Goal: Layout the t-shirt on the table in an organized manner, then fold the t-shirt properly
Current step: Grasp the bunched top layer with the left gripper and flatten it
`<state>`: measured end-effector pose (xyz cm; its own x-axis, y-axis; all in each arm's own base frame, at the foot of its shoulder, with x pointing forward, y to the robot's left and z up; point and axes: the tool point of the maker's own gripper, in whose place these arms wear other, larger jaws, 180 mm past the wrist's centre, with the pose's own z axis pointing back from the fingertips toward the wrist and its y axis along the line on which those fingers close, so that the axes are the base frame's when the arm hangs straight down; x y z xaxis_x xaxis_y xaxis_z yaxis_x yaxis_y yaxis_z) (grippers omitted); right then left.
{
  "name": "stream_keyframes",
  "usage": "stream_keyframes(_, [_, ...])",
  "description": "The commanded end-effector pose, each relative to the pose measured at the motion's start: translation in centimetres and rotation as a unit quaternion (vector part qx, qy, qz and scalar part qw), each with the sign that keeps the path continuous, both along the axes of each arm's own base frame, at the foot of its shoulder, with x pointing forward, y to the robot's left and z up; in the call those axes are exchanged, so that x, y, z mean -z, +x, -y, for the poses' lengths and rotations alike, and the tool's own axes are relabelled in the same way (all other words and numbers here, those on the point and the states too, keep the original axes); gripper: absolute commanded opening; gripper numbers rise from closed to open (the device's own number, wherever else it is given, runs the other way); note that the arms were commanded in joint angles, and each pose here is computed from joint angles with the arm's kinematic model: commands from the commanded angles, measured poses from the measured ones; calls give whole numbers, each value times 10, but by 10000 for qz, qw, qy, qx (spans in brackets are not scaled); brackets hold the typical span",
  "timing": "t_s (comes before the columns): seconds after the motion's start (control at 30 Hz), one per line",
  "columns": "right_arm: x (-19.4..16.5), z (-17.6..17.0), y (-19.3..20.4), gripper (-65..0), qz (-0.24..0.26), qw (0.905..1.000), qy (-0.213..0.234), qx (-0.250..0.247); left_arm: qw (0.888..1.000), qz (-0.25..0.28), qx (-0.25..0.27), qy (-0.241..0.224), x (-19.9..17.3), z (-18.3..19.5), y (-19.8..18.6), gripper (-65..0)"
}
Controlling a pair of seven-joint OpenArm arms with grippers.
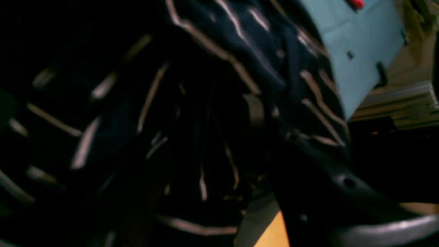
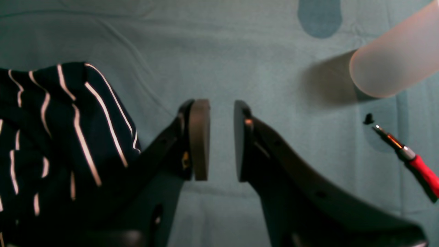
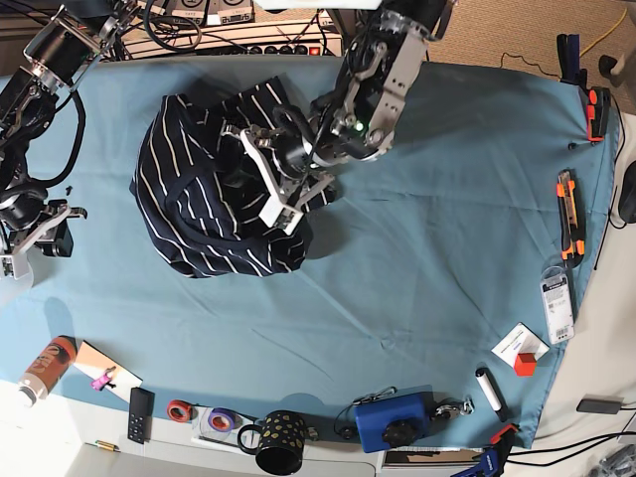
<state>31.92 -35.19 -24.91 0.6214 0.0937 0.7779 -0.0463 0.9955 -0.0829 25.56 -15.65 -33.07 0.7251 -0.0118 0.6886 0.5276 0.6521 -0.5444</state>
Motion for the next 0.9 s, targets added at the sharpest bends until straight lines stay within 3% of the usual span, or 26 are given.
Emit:
stream_keyframes(0.0, [-18, 4, 5, -523, 230, 9997, -126, -32, 9994, 169, -15, -302, -19, 11, 8, -437])
stream_keyframes(0.53, [-16, 4, 4, -523, 180, 9998, -129, -25, 9979, 408, -13, -498, -39, 14, 26, -437])
stream_keyframes(0.7, [-16, 4, 4, -523, 182, 9997, -128, -27, 9934, 980, 391, -447, -51, 20, 27, -437])
stream_keyframes(0.87, [-17, 4, 5, -523, 197, 9997, -127, -28, 9911, 1142, 566, -393, -52, 22, 24, -413])
